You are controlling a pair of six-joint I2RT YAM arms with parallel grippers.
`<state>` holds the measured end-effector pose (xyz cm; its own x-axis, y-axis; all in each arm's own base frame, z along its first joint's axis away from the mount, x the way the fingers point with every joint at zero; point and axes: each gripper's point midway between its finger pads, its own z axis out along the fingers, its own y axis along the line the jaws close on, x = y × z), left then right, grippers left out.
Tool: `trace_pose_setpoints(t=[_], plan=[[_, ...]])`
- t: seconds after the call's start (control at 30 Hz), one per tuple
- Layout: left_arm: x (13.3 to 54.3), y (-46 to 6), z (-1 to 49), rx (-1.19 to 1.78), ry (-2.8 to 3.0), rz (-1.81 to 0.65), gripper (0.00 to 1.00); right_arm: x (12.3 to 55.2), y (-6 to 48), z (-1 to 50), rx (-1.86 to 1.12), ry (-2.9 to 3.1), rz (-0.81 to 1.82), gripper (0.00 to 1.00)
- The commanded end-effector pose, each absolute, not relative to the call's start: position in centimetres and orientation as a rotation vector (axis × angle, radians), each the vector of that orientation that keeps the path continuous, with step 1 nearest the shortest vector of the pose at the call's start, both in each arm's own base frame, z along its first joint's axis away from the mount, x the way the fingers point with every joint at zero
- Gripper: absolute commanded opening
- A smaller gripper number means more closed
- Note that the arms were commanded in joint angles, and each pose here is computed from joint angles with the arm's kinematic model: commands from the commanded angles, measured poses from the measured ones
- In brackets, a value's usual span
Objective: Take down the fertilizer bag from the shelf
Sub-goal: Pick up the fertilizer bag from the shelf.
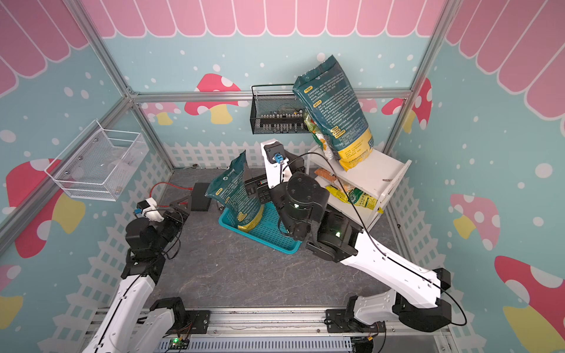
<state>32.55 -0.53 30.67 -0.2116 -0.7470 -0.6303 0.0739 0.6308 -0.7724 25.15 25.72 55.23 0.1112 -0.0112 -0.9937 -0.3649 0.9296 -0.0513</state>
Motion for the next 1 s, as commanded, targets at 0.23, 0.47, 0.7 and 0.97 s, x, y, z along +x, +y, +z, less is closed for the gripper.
trace_pose_setpoints(t=[0.23, 0.47, 0.7, 0.97], plan=[[34.3, -1.7, 33.4, -0.219, 1.791, -0.864, 0.99, 32.0, 19.1, 55.2, -0.24, 1.631, 0.014, 0.99], [30.5, -1.3, 36.1, -0.172, 1.673, -0.767, 0.99, 37.0, 16.6, 53.6, -0.23, 1.69, -0.249, 0.99], [31.1, -3.6, 34.0, -0.119, 1.767, -0.956, 0.99, 40.5, 15.2, 52.3, -0.213, 1.722, -0.319, 0.99], [30.8, -3.4, 34.9, -0.104, 1.769, -0.807, 0.99, 43.3, 13.6, 52.1, -0.154, 1.727, -0.399, 0.99]])
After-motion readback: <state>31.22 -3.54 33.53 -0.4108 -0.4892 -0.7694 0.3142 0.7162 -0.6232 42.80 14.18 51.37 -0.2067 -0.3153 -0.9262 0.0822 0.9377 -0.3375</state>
